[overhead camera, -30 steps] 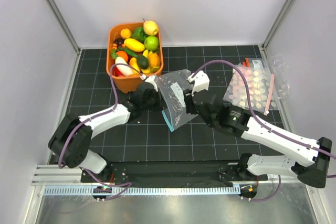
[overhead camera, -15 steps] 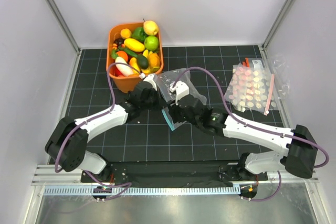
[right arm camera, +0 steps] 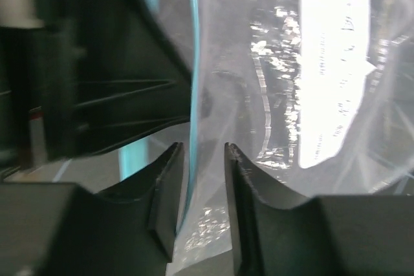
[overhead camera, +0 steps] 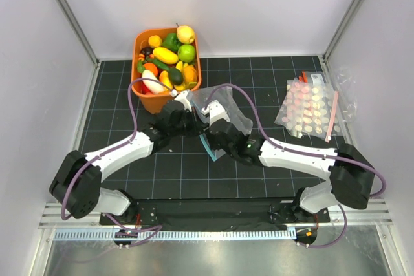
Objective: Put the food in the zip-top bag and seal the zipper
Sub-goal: Open the zipper of the food storage bag.
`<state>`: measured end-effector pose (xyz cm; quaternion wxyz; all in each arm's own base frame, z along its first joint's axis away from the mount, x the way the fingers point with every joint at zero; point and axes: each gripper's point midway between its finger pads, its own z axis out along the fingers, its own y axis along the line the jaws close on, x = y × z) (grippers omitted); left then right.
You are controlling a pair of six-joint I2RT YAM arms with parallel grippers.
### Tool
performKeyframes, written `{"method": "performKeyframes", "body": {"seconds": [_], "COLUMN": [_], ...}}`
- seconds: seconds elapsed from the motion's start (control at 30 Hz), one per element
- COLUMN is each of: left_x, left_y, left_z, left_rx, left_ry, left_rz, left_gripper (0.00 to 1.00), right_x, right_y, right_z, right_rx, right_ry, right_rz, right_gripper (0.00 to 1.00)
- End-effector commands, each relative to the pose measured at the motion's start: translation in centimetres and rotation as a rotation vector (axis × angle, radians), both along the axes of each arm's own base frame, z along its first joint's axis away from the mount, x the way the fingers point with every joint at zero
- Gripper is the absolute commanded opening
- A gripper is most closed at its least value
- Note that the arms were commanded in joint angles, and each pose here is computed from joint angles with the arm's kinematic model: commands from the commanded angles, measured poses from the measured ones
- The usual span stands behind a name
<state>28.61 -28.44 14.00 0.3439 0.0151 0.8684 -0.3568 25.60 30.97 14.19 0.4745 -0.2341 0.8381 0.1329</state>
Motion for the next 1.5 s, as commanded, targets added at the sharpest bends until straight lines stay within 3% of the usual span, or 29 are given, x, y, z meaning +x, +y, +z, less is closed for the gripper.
{"method": "performKeyframes", "body": {"seconds": [0.0, 0.03, 0.13, 0.3, 0.53, 0.6, 0.63, 0.73, 1.03, 1.33, 1.43, 1.47], "left_x": [-0.2, -0.1, -0.1, -0.1, -0.1, 0.0, 0.0, 0.2, 0.2, 0.4, 0.8, 0.9], "left_y": [-0.6, -0.6, -0.6, -0.7, -1.0, -1.0, -1.0, -0.8, -2.5, -3.4, -3.0, -2.7], "left_z": [1.4, 1.5, 1.5, 1.2, 1.0, 0.9, 0.8, 0.5, -1.3, -3.1, -2.5, -2.1], "left_rx": [-0.048, -0.050, -0.049, -0.048, -0.052, -0.047, -0.045, -0.030, -0.022, 0.085, 0.105, 0.107], "left_ry": [-0.036, -0.036, -0.037, -0.030, -0.024, -0.021, -0.021, -0.017, 0.018, 0.007, -0.018, -0.030], "left_rz": [-0.024, -0.021, -0.024, -0.026, -0.038, -0.037, -0.038, -0.024, -0.061, -0.056, -0.038, -0.029], "left_gripper": [0.00, 0.00, 0.00, 0.00, 0.00, 0.00, 0.00, 0.00, 0.00, 0.00, 0.11, 0.25], "right_x": [2.5, 2.9, 3.4, 4.2, 5.6, 6.0, 6.3, 6.4, 4.0, 3.3, 3.4, 3.4], "right_y": [-0.6, -1.1, -1.9, -2.6, -2.5, -2.6, -3.5, -6.2, -12.6, -13.7, -13.5, -13.5], "right_z": [2.7, 2.9, 2.7, 3.0, 2.9, 2.8, 3.2, 5.3, 9.7, 9.6, 8.8, 8.7], "right_rx": [0.020, 0.004, -0.041, -0.064, -0.140, -0.173, -0.192, -0.229, -0.298, -0.354, -0.363, -0.364], "right_ry": [-0.090, -0.108, -0.128, -0.175, -0.225, -0.233, -0.257, -0.310, -0.359, -0.332, -0.313, -0.307], "right_rz": [-0.143, -0.174, -0.218, -0.264, -0.293, -0.315, -0.370, -0.489, -0.633, -0.642, -0.627, -0.625], "right_gripper": [0.36, 0.31, 0.31, 0.46, 0.49, 0.38, 0.18, 0.04, 0.03, 0.09, 0.10, 0.11]}}
